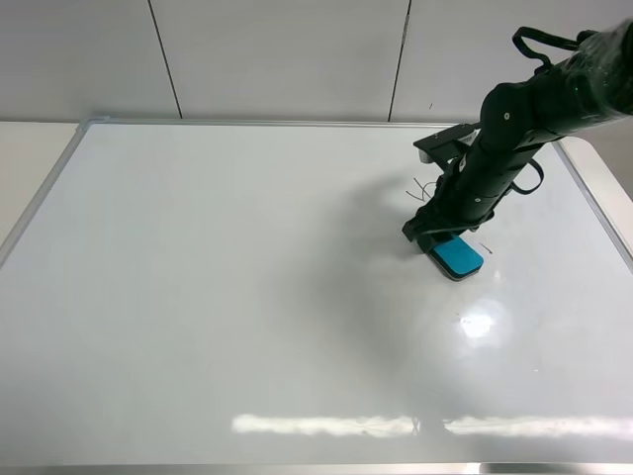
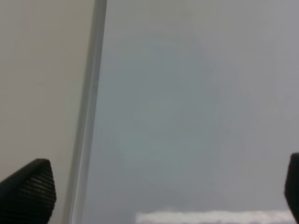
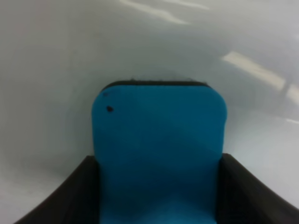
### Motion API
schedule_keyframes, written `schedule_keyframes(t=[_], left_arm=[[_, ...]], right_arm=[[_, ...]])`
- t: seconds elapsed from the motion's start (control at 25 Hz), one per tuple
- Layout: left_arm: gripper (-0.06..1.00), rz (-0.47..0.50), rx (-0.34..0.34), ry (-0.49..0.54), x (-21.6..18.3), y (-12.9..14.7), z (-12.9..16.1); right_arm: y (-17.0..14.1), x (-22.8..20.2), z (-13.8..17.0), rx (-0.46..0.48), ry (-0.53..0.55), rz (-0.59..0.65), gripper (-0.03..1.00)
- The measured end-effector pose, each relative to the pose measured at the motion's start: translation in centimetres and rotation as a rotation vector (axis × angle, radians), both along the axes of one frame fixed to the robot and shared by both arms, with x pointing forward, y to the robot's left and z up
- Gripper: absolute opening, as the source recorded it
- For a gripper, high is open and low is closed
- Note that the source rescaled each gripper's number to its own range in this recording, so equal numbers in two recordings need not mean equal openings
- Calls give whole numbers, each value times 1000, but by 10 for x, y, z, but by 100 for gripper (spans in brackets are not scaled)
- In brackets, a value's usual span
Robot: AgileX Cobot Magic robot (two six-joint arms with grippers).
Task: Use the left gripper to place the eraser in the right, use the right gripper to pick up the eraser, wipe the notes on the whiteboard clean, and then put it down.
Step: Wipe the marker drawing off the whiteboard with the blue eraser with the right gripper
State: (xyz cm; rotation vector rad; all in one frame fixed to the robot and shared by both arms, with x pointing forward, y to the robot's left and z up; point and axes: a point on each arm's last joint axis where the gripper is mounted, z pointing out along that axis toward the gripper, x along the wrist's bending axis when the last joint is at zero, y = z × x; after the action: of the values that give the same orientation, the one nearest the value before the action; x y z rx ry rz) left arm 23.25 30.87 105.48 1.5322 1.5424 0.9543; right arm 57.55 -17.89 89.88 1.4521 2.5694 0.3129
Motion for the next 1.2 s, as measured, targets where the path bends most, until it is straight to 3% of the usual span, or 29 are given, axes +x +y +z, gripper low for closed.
schedule_keyframes(t=[0.36, 0.92, 1.2], left_arm=[[100, 0, 0, 0, 0, 0, 0], [100, 0, 0, 1, 0, 0, 0], [100, 0, 0, 1, 0, 0, 0]], right_arm=[[-22, -1, -4, -45, 5, -10, 4], [-123, -7, -4, -21, -33, -325, 4], [-106, -11, -1, -30, -29, -239, 4]])
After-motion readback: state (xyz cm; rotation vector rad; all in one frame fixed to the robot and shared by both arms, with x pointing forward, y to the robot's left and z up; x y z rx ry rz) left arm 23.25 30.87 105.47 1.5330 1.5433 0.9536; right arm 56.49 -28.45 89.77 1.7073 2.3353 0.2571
